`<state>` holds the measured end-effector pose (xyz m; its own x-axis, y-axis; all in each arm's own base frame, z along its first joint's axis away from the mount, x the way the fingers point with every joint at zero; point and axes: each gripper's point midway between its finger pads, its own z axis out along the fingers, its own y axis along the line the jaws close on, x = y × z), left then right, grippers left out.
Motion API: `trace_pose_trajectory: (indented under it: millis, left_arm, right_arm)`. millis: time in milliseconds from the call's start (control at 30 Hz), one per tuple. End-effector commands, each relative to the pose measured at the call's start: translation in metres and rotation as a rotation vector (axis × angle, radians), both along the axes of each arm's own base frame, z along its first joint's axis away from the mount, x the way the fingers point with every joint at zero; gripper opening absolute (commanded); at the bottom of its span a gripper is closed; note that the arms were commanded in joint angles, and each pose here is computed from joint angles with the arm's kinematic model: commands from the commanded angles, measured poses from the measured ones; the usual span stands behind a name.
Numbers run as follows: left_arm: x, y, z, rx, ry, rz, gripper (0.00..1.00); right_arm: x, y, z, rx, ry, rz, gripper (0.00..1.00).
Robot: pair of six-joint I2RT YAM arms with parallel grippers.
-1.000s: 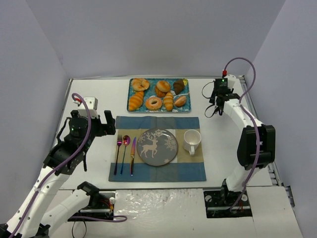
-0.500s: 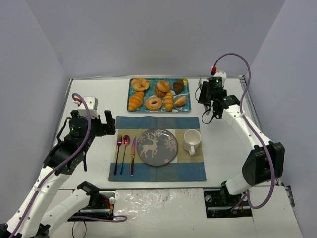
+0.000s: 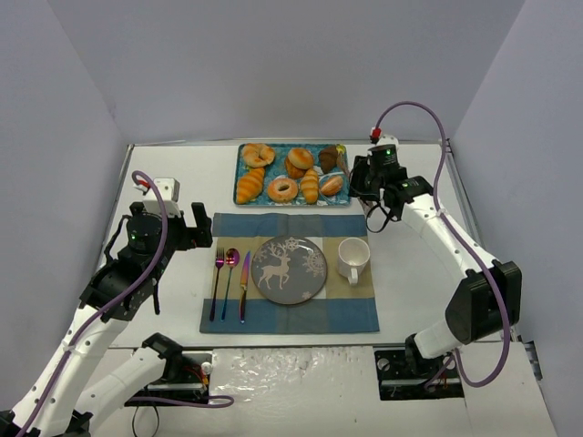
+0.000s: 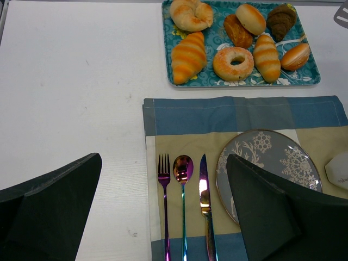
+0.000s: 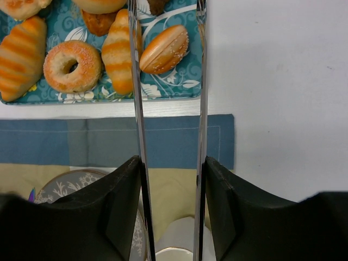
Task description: Place the bread
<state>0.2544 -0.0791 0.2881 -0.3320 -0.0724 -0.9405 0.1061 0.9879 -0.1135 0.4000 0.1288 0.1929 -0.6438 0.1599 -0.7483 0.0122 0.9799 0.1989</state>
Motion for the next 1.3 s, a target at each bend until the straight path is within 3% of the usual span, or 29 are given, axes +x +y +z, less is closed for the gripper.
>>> trace_pose_trajectory:
  millis: [0,467,1067,1167,1267]
  left_arm:
    - [0.004,-0.001,0.027,-0.027,-0.081,0.006,0.97]
    - [0.004,-0.001,0.027,-0.032,-0.083,0.003,0.97]
    - [0.005,-0.002,0.026,-0.029,-0.08,0.001,0.97]
    - [0.005,-0.002,0.027,-0.029,-0.082,0.001,0.97]
    - [0.004,-0.002,0.026,-0.029,-0.081,0.001,0.97]
  right_arm:
    - [0.005,0.018,0.004,0.023,-0.023,0.026,0.46]
    - [0.009,0.021,-0.038,-0.034,0.047,-0.021,0.53]
    - [0.017,0.035,-0.073,-0.012,0.095,-0.007,0.53]
    - [0.017,0.036,-0.076,-0.009,0.099,-0.004,0.51]
    - [0.016,0.039,-0.076,-0.004,0.099,0.004,0.38]
